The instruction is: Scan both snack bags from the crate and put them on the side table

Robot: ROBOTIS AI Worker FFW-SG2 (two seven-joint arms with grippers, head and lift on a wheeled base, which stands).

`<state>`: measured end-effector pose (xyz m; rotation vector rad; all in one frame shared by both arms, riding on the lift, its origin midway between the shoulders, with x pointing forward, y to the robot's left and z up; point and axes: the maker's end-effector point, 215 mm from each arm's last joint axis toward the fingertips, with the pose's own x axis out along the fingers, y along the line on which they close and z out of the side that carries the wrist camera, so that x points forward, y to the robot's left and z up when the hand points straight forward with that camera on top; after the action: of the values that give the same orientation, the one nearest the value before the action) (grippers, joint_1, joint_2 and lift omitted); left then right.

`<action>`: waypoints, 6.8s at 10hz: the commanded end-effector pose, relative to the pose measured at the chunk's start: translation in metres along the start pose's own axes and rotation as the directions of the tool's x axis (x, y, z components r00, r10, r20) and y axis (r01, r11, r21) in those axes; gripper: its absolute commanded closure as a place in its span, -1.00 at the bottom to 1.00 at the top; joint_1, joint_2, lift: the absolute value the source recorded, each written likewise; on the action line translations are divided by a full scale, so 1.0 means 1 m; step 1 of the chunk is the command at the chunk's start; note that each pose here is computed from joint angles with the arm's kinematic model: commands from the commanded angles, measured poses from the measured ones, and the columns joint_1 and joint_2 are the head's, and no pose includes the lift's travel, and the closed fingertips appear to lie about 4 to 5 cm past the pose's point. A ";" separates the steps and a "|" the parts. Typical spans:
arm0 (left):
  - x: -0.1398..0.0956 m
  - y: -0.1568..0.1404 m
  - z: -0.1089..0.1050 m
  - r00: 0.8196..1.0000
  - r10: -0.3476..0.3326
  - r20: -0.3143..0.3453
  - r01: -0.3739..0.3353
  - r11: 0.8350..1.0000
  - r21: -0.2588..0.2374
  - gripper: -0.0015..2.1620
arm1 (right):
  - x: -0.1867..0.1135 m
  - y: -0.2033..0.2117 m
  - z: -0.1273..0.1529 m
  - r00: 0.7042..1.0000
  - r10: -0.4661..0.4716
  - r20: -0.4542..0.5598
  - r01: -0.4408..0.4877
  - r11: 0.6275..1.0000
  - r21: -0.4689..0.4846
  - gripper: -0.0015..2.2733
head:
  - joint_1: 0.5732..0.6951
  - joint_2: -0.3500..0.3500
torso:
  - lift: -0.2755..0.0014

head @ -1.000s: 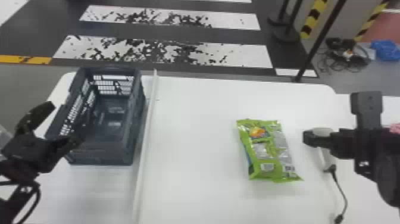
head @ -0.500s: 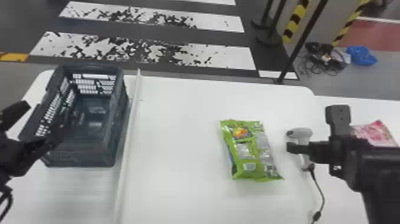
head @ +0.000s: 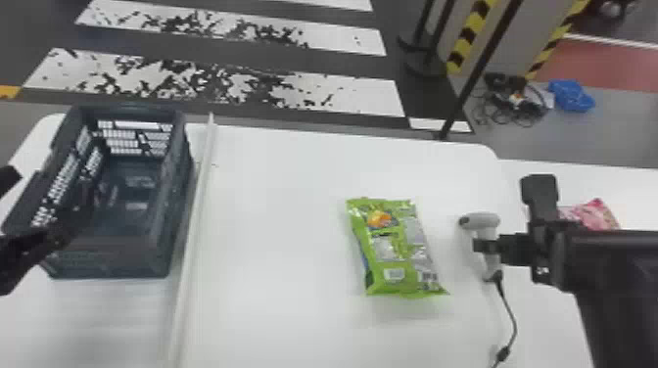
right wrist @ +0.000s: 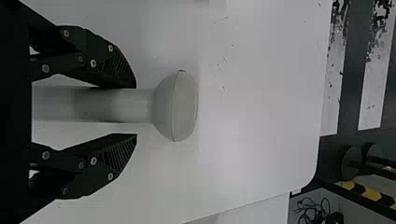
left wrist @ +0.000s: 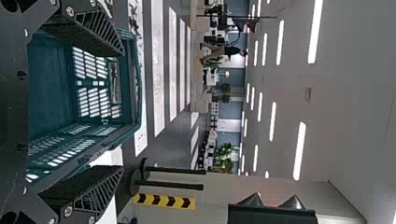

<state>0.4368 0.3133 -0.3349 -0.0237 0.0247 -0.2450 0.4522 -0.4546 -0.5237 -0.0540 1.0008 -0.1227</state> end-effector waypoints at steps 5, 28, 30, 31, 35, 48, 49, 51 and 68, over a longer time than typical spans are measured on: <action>0.000 0.000 0.000 1.000 0.001 0.000 -0.001 1.000 0.000 -0.87 | -0.024 0.006 0.002 0.999 0.033 0.019 -0.034 0.999 0.027 0.99 | 1.00 -0.48 | 0.36; 0.001 -0.005 -0.011 1.000 -0.004 -0.015 0.004 1.000 -0.009 -0.87 | -0.147 0.135 -0.111 0.964 0.245 -0.107 -0.244 0.970 0.020 0.99 | 1.00 0.02 | 0.36; 0.001 -0.005 -0.010 1.000 -0.005 -0.012 0.005 1.000 -0.009 -0.87 | -0.147 0.135 -0.109 0.964 0.243 -0.103 -0.243 0.970 0.019 0.99 | 1.00 0.03 | 0.36; 0.001 -0.005 -0.010 1.000 -0.005 -0.012 0.005 1.000 -0.009 -0.87 | -0.146 0.135 -0.108 0.964 0.244 -0.103 -0.244 0.970 0.019 0.99 | 1.00 0.03 | 0.36; -0.001 -0.004 -0.009 1.000 -0.006 -0.013 0.006 1.000 -0.003 -0.87 | -0.135 0.091 -0.077 0.983 0.177 -0.057 -0.173 0.982 0.071 0.99 | 1.00 -0.05 | 0.36; 0.002 -0.001 -0.005 1.000 -0.002 -0.007 0.002 1.000 0.001 -0.87 | 0.008 -0.001 0.018 1.000 0.021 -0.009 -0.021 1.000 -0.023 0.99 | 1.00 -0.52 | 0.36; 0.001 -0.002 -0.006 1.000 -0.003 -0.008 0.003 1.000 0.000 -0.87 | 0.009 -0.001 0.019 1.000 0.014 -0.004 -0.015 1.000 -0.027 0.93 | 1.00 -0.51 | 0.36; 0.002 -0.002 -0.005 1.000 -0.004 -0.007 0.004 1.000 0.002 -0.87 | 0.011 -0.001 0.018 1.000 0.007 0.006 -0.007 1.000 -0.026 -0.44 | 1.00 -0.51 | 0.36; 0.003 0.001 -0.009 1.000 0.002 -0.010 -0.002 1.000 -0.002 -0.87 | -0.035 0.129 -0.037 0.768 0.638 -0.053 -0.578 0.726 0.374 -0.89 | 1.00 -0.06 | 0.36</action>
<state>0.4395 0.3130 -0.3430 -0.0237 0.0343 -0.2449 0.4136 -0.3241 -0.5257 0.6161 1.1112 0.3179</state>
